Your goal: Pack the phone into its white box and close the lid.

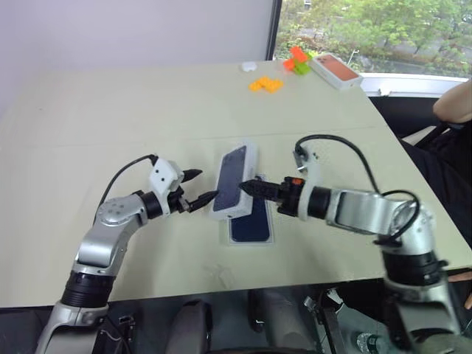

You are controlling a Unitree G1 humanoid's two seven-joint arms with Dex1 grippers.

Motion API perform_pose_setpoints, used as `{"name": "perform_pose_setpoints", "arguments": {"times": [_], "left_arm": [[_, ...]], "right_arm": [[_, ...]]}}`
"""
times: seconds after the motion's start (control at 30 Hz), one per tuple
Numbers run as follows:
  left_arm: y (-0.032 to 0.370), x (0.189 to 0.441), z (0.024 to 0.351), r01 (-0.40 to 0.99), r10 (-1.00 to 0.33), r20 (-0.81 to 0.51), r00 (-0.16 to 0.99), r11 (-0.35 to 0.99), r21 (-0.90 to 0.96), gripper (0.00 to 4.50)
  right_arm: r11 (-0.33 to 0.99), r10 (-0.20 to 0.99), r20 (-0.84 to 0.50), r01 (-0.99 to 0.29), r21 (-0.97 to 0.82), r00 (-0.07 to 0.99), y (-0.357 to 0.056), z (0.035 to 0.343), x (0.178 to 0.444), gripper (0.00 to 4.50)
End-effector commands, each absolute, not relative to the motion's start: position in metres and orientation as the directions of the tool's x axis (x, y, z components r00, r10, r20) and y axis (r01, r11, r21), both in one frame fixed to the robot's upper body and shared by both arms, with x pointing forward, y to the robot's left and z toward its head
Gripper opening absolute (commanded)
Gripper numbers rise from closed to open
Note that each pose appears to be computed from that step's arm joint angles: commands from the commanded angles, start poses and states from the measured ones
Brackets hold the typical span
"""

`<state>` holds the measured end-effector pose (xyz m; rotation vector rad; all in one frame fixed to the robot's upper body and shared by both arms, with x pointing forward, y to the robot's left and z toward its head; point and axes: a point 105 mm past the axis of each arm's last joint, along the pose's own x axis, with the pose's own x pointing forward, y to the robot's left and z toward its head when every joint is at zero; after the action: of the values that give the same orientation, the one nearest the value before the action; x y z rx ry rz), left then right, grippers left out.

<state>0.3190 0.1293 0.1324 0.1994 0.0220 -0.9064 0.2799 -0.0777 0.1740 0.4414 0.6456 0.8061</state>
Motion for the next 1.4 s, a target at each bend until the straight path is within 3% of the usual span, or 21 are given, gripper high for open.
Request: {"name": "perform_pose_setpoints", "arguments": {"times": [0.03,0.23,0.27,0.33,0.4,0.5,0.6,0.8,1.0,1.4], "left_arm": [[0.128,0.316,0.139,0.788,-0.791,-0.076,0.608,0.588,0.181,3.83],[0.141,0.322,0.156,0.734,-0.738,0.025,0.674,0.673,0.091,3.83],[0.147,0.326,0.161,0.707,-0.709,0.046,0.703,0.705,0.061,3.83],[0.163,0.333,0.16,0.642,-0.641,0.025,0.767,0.767,-0.004,3.83],[0.174,0.338,0.154,0.592,-0.594,-0.027,0.804,0.805,-0.047,3.83],[0.175,0.334,0.142,0.59,-0.592,-0.112,0.798,0.806,-0.049,2.92],[0.165,0.331,0.127,0.618,-0.607,-0.213,0.766,0.786,-0.016,1.45],[0.132,0.33,0.116,0.683,-0.646,-0.29,0.706,0.729,0.039,1.45],[0.112,0.328,0.118,0.722,-0.693,-0.27,0.669,0.692,0.011,1.45],[0.103,0.315,0.116,0.762,-0.735,-0.281,0.617,0.647,-0.019,1.45]], "right_arm": [[0.659,0.751,-0.418,-0.623,0.421,0.511,-0.087,0.174,0.278,3.39],[0.727,0.655,-0.422,-0.674,0.128,0.627,-0.111,0.187,0.299,3.39],[0.735,0.637,-0.424,-0.673,0.082,0.644,-0.114,0.188,0.303,3.15],[0.737,0.608,-0.42,-0.676,-0.016,0.673,-0.119,0.189,0.309,2.58],[0.729,0.597,-0.41,-0.679,-0.081,0.69,-0.121,0.19,0.315,1.49],[0.709,0.59,-0.406,-0.689,-0.153,0.698,-0.119,0.19,0.319,0.01],[0.676,0.572,-0.403,-0.689,-0.26,0.714,-0.114,0.185,0.324,0.0],[0.65,0.56,-0.426,-0.696,-0.305,0.71,-0.107,0.168,0.331,0.0],[0.64,0.571,-0.436,-0.709,-0.294,0.696,-0.099,0.161,0.333,0.0],[0.636,0.558,-0.441,-0.704,-0.316,0.703,-0.099,0.158,0.335,0.0]]}}
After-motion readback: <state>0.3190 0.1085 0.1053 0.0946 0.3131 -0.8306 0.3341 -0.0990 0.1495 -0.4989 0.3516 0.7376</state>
